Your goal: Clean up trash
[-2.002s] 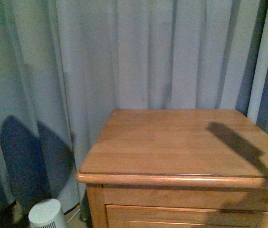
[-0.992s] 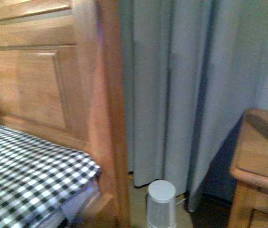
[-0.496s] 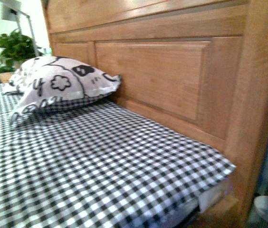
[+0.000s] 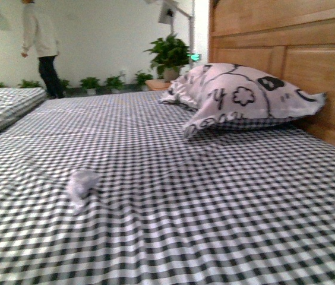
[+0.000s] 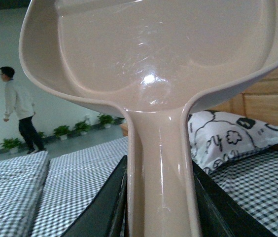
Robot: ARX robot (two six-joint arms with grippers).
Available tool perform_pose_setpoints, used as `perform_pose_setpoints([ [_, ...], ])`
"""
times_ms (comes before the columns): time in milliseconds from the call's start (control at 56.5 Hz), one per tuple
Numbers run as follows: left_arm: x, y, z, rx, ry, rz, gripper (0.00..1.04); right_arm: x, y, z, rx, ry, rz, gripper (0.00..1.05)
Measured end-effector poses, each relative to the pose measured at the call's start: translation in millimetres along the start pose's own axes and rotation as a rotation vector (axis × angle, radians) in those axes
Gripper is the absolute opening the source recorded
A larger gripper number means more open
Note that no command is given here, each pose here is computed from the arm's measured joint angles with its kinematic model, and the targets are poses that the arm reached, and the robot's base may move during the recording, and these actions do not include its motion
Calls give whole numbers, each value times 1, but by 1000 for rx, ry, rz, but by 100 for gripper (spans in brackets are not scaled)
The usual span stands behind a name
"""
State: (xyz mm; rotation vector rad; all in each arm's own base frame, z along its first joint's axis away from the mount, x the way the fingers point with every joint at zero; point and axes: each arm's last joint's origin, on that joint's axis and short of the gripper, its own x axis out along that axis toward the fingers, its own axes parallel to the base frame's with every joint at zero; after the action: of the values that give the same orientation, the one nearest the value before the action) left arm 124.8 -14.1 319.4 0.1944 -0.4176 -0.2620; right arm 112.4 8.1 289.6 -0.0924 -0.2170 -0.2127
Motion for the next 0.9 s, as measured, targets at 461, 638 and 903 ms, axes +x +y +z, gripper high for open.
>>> perform_pose_setpoints([
  [461, -1, 0, 1, -3, -1, 7, 29, 0, 0, 0, -3, 1, 7, 20],
  [638, 20, 18, -5, -252, 520, 194, 29, -1, 0, 1, 0, -3, -4, 20],
  [903, 58, 44, -52, -188, 688, 73, 28, 0, 0, 0, -1, -1, -2, 20],
])
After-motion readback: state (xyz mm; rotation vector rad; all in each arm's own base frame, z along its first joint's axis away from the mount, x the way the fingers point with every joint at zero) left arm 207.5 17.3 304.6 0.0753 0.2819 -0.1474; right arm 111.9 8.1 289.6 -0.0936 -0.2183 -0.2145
